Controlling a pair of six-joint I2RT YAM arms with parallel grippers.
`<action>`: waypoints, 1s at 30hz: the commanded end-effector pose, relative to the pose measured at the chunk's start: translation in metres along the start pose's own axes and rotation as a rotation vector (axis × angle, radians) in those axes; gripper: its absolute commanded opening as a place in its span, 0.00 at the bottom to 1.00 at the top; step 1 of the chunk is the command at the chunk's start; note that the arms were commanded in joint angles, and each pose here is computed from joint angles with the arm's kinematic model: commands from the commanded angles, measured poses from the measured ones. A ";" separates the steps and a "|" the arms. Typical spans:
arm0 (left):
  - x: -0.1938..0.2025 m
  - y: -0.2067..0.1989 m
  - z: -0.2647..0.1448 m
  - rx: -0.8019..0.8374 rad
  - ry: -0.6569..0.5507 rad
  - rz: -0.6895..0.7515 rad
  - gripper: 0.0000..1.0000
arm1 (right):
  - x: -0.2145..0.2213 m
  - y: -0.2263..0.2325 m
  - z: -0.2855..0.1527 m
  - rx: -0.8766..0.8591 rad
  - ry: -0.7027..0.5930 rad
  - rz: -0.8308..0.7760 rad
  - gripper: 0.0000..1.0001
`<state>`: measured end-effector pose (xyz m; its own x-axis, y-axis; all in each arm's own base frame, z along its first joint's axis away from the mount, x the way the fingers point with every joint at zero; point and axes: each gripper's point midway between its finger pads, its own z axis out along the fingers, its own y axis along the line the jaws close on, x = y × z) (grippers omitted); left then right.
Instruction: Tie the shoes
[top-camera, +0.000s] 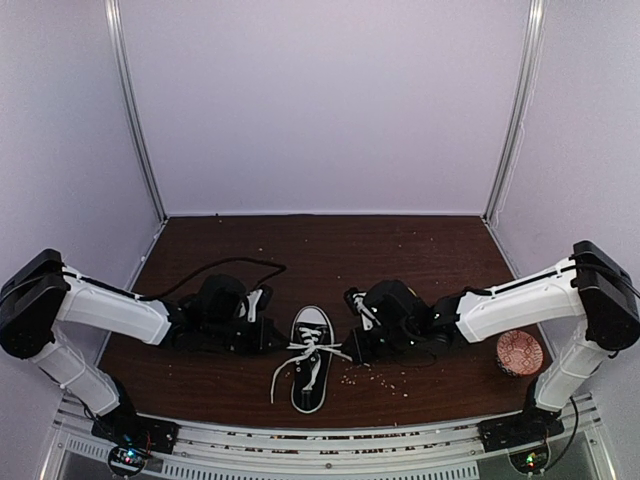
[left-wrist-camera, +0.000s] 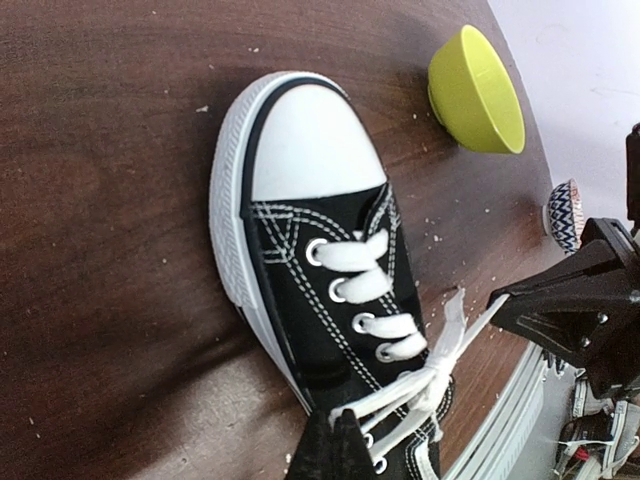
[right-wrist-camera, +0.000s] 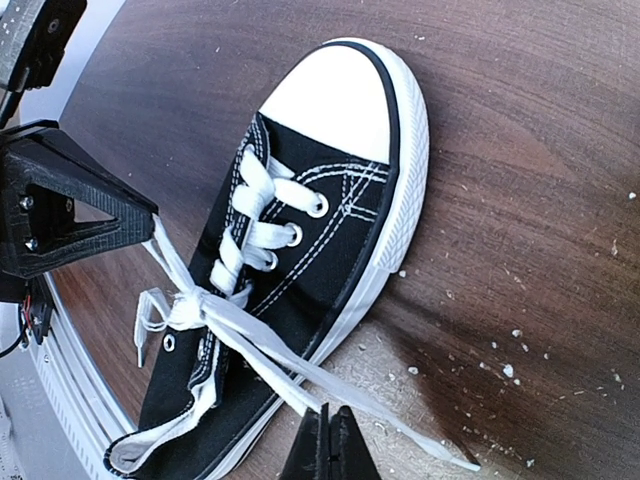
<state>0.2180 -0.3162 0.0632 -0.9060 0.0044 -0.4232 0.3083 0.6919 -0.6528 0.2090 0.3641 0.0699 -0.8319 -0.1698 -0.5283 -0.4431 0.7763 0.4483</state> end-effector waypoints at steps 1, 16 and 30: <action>0.015 0.060 -0.010 -0.209 0.019 -0.046 0.00 | 0.016 -0.041 -0.006 0.138 0.036 0.036 0.00; 0.013 0.058 -0.014 -0.185 -0.003 -0.025 0.00 | 0.026 -0.035 -0.003 0.063 0.048 0.028 0.00; -0.030 0.010 -0.061 -0.116 -0.153 0.168 0.67 | -0.001 0.002 -0.033 -0.076 -0.032 -0.070 0.52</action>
<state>0.2254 -0.2779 0.0936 -0.8283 0.0149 -0.5600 0.3880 0.7364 -0.5543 0.1989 0.3518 0.0814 -0.8101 -0.2006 -0.5509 -0.5019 0.7228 0.4750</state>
